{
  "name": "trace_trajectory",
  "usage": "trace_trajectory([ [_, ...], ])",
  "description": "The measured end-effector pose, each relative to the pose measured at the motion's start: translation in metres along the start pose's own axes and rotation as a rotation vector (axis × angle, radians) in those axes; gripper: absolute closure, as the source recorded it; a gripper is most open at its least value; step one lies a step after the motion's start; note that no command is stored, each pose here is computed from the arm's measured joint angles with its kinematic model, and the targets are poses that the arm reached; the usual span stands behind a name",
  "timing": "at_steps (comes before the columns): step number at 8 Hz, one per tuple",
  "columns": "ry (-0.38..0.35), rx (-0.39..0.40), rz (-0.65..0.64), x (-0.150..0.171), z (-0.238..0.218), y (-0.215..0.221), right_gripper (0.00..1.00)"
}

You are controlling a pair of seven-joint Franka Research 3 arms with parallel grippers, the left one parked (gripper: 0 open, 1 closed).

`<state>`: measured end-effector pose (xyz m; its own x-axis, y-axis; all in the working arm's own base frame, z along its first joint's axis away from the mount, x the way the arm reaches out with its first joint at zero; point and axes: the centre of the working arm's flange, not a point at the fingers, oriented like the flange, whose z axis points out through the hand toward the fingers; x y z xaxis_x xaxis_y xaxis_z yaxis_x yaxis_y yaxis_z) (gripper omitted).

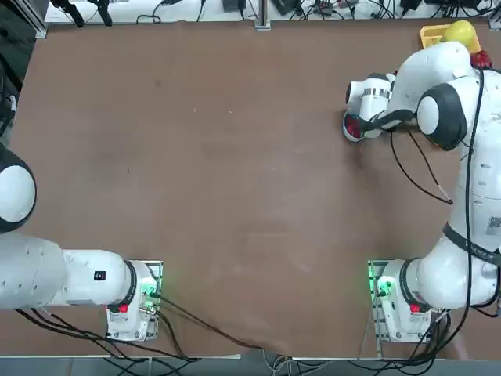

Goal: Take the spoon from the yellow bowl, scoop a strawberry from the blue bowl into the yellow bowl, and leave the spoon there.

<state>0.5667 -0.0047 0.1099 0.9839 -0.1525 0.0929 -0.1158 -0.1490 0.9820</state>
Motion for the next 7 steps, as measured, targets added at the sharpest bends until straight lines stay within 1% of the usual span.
trace_trajectory([
  [2, -0.040, 0.060, 0.012, 0.019, -0.020, 0.043, 0.89],
  [4, -0.057, 0.144, -0.026, 0.034, -0.054, 0.101, 0.89],
  [6, -0.063, 0.222, -0.080, 0.032, -0.096, 0.144, 0.89],
  [7, -0.064, 0.275, -0.109, 0.030, -0.120, 0.163, 0.89],
])
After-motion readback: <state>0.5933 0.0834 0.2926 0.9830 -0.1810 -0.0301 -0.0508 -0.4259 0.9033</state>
